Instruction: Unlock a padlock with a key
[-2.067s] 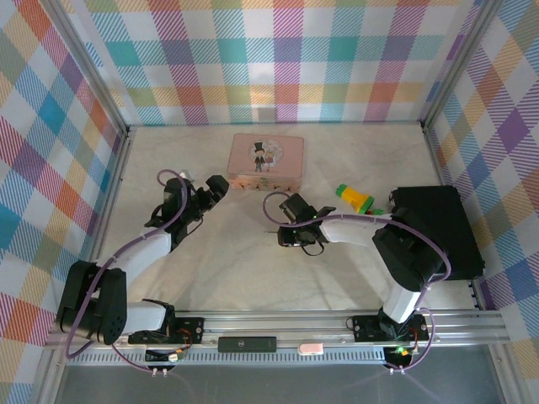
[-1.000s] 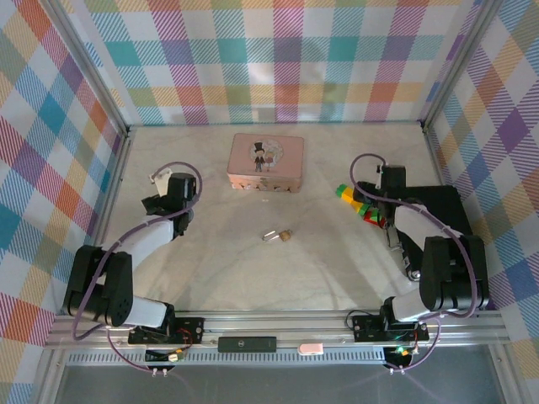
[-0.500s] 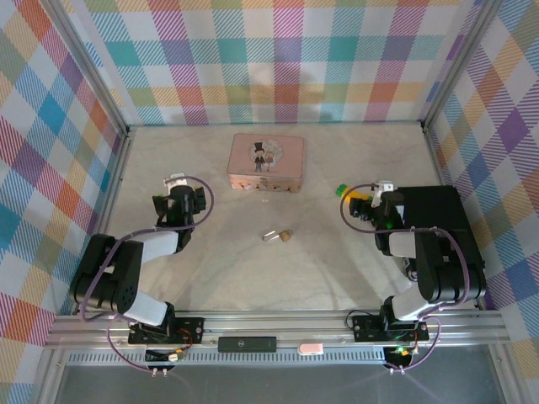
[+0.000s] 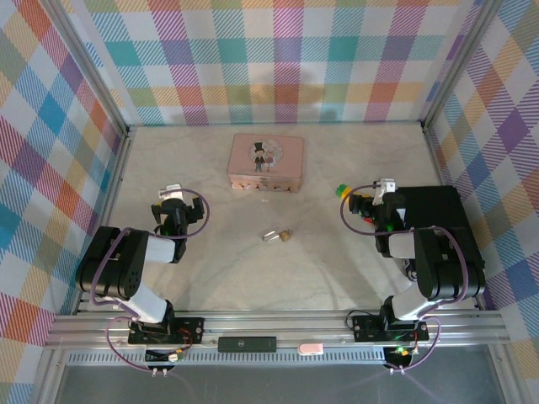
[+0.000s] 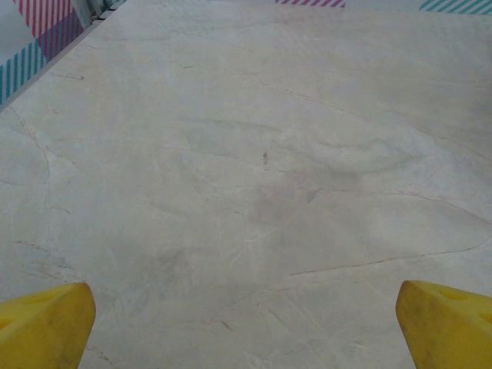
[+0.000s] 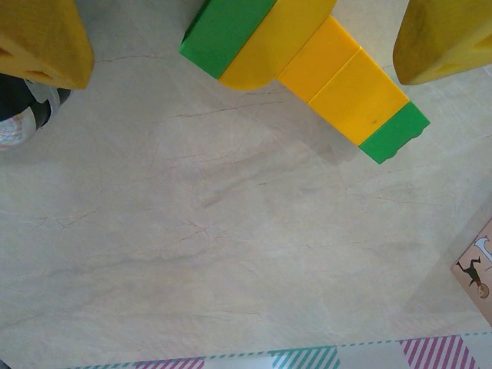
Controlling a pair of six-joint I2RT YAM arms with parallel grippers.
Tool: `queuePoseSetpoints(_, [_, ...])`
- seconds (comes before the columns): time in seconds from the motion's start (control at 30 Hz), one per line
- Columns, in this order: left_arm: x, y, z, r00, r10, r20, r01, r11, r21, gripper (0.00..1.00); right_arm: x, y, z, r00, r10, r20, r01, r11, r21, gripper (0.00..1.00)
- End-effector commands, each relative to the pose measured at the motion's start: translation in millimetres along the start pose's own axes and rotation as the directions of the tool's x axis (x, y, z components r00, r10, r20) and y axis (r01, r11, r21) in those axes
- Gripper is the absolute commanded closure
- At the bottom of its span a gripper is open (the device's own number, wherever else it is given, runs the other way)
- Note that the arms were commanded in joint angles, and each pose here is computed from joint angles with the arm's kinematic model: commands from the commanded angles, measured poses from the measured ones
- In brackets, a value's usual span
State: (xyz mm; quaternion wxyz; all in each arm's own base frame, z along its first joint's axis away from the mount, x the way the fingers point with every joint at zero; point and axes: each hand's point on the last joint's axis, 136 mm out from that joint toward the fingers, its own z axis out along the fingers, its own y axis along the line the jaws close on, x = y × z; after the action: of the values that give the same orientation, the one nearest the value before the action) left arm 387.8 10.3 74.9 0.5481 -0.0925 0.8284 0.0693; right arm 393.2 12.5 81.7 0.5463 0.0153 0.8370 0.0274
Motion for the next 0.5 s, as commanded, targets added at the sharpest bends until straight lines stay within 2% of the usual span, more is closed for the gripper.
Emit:
queuePoseSetpoints(0.0, [-12.8, -2.0, 1.3, 0.999, -0.019, 0.045, 0.018, 1.000, 0.018, 0.00, -11.2, -0.8, -0.2, 0.999, -0.002, 0.043, 0.003, 1.000, -0.003, 0.01])
queuePoseSetpoints(0.47, [-13.4, -2.7, 1.2, 0.999, -0.019, 0.046, 0.018, 1.000, 0.020, 0.00, -11.3, -0.3, 0.2, 0.999, -0.004, 0.041, 0.004, 1.000, -0.005, 0.01])
